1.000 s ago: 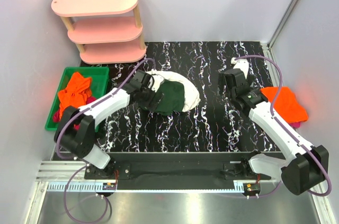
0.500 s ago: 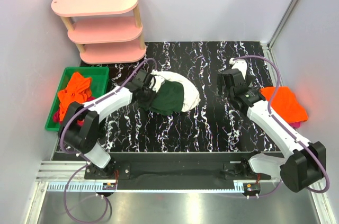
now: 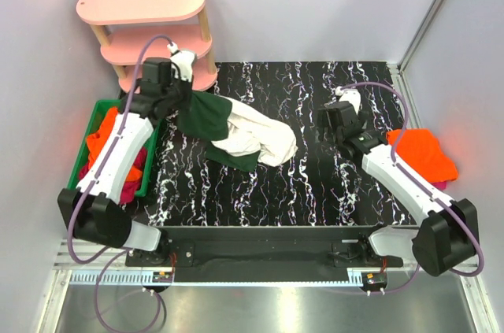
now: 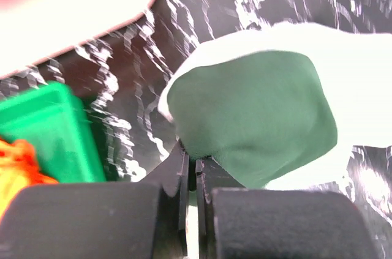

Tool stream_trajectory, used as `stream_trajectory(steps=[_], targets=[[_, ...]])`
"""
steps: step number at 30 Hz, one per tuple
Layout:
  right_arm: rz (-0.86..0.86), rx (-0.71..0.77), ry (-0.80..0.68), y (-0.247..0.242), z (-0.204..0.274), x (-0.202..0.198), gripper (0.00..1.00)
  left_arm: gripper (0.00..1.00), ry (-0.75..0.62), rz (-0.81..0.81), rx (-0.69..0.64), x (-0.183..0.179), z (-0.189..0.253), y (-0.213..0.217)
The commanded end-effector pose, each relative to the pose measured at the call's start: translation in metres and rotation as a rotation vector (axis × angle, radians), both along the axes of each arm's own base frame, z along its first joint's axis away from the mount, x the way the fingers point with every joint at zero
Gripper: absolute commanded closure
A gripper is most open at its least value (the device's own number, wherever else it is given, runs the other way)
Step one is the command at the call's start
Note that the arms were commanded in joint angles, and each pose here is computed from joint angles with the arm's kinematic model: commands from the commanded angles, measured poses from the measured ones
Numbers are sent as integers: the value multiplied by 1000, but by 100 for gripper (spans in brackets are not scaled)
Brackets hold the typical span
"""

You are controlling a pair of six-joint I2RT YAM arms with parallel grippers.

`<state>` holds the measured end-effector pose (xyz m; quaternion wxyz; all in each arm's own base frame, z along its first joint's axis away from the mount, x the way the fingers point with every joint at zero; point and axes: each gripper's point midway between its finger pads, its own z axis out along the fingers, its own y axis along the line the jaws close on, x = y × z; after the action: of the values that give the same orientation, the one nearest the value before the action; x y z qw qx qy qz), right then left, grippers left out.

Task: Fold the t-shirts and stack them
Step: Flatten out the tshirt

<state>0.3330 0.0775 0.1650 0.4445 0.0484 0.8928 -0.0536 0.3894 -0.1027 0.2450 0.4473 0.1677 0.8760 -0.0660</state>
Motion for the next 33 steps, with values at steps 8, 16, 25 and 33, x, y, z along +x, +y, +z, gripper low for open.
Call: stream_trajectory(steps=[8,16,25,33], targets=[[129,129,14,76,-13,24,6,100,-102,89,-44,15,58,41],[215,154,62,125,-37,41,9,100,-131,106,-49,14,77,51],[342,214,141,184,-72,38,11,100,-111,104,-42,11,69,52],[341,221,193,200,-99,35,17,100,-92,101,-40,7,61,51]])
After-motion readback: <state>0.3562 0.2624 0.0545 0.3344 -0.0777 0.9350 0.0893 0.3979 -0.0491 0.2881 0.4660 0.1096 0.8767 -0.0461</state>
